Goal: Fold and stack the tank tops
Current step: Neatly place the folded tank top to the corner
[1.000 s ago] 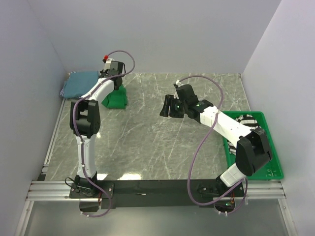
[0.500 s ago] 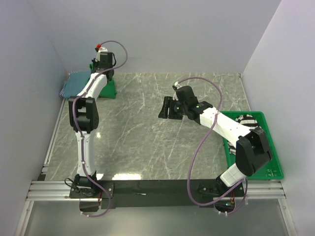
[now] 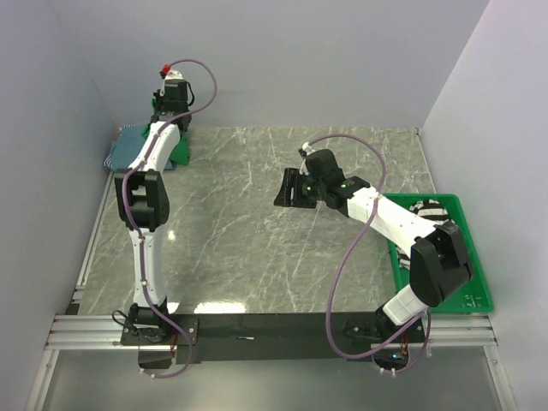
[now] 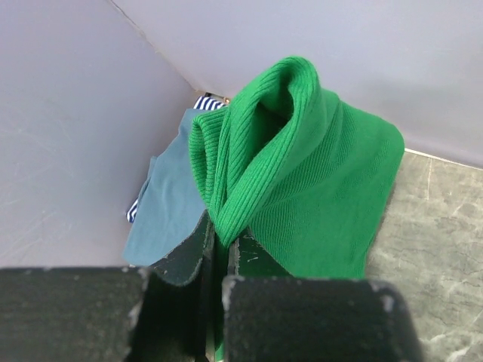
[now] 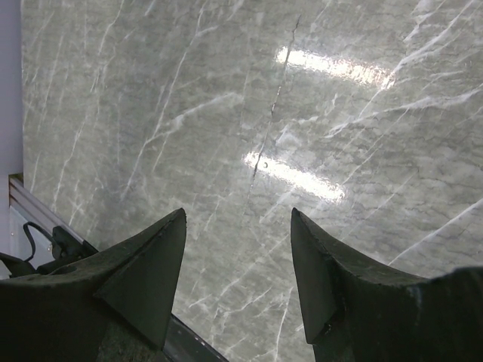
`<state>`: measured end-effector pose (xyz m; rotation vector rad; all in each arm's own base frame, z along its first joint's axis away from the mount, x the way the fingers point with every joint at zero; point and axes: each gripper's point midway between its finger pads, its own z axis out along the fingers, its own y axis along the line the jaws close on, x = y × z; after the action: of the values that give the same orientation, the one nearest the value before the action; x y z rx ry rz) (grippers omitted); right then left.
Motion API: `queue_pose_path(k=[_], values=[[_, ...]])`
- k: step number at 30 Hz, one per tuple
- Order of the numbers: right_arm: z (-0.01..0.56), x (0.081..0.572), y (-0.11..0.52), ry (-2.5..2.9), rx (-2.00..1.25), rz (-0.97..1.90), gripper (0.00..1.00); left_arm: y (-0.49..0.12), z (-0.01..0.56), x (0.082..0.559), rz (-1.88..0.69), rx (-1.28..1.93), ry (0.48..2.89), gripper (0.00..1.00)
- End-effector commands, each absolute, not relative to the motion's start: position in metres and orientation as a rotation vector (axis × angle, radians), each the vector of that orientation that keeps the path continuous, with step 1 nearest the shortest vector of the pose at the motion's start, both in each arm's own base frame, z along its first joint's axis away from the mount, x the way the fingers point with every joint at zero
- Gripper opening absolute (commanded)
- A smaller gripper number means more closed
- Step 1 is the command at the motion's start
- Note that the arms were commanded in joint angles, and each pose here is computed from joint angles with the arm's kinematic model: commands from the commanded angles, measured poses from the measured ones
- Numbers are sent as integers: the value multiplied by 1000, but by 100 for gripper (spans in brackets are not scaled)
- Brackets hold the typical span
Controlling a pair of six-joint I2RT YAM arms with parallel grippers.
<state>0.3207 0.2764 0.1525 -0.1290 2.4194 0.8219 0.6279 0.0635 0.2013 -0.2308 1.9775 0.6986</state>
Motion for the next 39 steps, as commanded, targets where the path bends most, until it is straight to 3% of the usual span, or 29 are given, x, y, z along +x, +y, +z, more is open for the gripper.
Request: queue_pose_path(k=[1, 10, 21, 23, 24, 27, 28, 29, 33, 39], values=[[163, 325, 284, 2378, -156, 852, 64, 76, 247, 637, 643, -263, 1874, 0], [160, 325, 285, 2387, -157, 842, 65, 119, 248, 630, 590, -341, 1871, 0], [146, 325, 287, 2422, -165, 824, 65, 162, 196, 634, 517, -442, 1923, 1], [144, 325, 288, 2428, -167, 819, 65, 170, 193, 635, 508, -473, 1920, 6], [143, 325, 288, 2429, -171, 819, 64, 170, 187, 635, 494, -491, 1931, 19], [142, 324, 287, 2431, -178, 807, 65, 174, 194, 635, 456, -555, 1912, 42], [143, 325, 286, 2428, -176, 803, 65, 173, 200, 635, 435, -566, 1897, 57], [143, 324, 287, 2428, -177, 802, 65, 174, 202, 634, 431, -585, 1885, 61], [148, 324, 285, 2413, -175, 794, 65, 175, 239, 624, 394, -687, 1777, 71], [151, 327, 280, 2397, -144, 764, 65, 162, 273, 616, 272, -744, 1721, 72]])
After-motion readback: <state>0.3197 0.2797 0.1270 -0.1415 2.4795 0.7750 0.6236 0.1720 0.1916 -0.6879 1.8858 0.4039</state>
